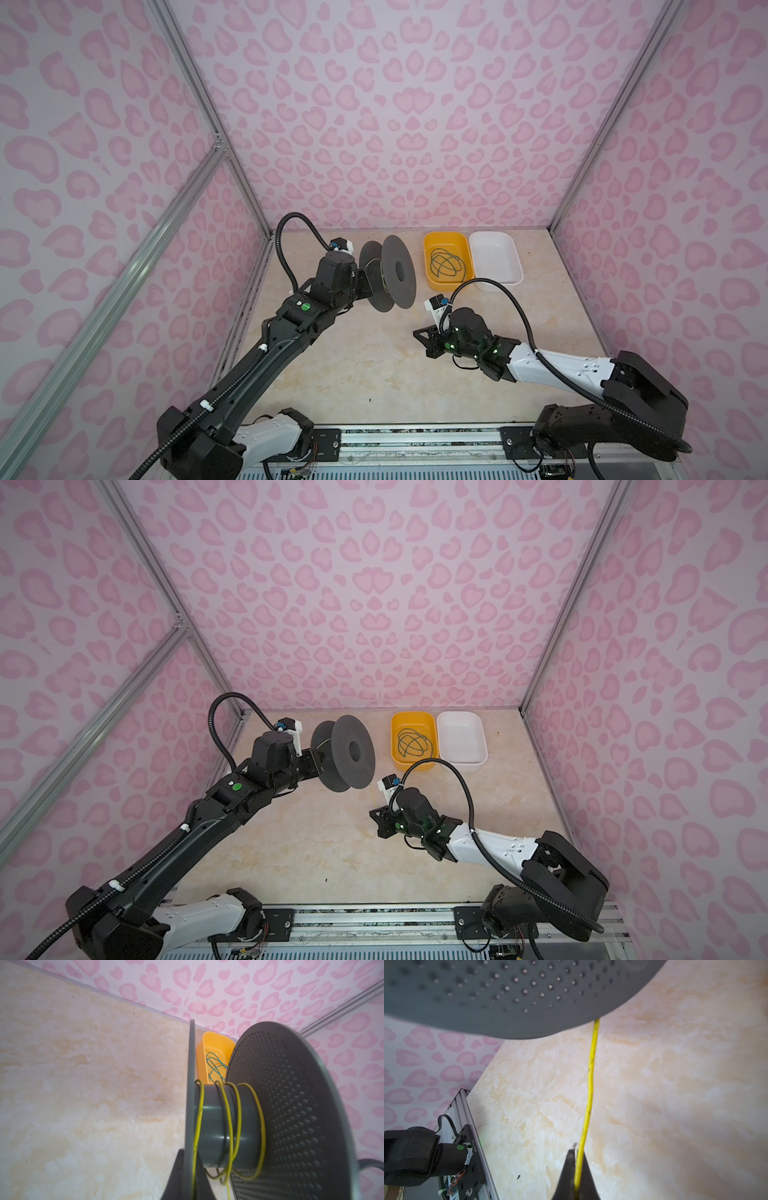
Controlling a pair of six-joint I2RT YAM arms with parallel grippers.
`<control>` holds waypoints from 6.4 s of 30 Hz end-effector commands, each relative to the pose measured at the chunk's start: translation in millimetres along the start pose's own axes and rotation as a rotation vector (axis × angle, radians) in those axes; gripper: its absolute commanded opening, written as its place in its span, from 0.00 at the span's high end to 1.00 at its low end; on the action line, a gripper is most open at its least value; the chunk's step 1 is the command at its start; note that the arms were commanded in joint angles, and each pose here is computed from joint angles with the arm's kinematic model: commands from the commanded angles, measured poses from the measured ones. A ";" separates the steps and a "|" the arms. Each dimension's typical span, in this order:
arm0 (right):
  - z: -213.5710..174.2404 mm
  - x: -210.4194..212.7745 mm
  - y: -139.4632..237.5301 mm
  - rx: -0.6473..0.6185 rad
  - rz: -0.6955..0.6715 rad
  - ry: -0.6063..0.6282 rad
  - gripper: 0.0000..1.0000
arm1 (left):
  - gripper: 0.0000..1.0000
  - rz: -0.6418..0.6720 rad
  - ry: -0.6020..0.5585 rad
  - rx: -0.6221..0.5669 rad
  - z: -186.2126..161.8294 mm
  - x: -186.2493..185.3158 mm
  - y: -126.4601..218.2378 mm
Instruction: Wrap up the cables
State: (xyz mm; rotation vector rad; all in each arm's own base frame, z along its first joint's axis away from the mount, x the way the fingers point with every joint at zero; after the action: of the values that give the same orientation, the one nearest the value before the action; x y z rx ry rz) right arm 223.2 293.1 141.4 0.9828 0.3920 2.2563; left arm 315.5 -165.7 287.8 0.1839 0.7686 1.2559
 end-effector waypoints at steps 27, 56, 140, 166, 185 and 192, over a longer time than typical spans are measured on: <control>20.9 79.7 27.8 -0.012 0.098 0.162 1.00 | 0.96 0.258 -0.374 -0.225 8.2 -17.3 -65.8; 93.7 66.1 50.0 -0.120 0.047 0.166 1.00 | 0.96 0.315 -0.895 -0.167 -60.1 -28.5 -40.0; 128.6 -85.7 54.5 -0.020 -0.229 0.020 1.00 | 0.96 0.212 -1.765 -0.236 -138.1 -104.4 -7.0; 116.8 -69.9 25.2 0.117 -0.024 -0.193 1.00 | 0.96 0.146 -1.793 -0.322 -142.1 -135.4 -1.6; 118.9 -61.3 23.2 0.080 0.061 -0.370 0.79 | 0.96 0.153 -1.768 -0.273 -151.2 -129.5 -4.0; 110.8 -83.8 37.6 0.097 -0.005 -0.423 0.72 | 0.96 0.192 -1.747 -0.214 -155.3 -112.1 -9.6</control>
State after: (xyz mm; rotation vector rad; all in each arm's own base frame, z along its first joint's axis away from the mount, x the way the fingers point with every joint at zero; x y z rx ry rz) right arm 328.4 215.4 182.6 1.4833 0.3600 1.9398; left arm 218.7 -310.6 224.8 1.0054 -0.9237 0.9259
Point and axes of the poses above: each gripper's point midway between its finger pads, its own y axis back along the fingers, its own x axis along the line the jaws close on, z = x × y, the point moved 3 cm from there along y, back along the fingers, and after that the axes turned 3 degrees about -y, right-handed, at the moved point
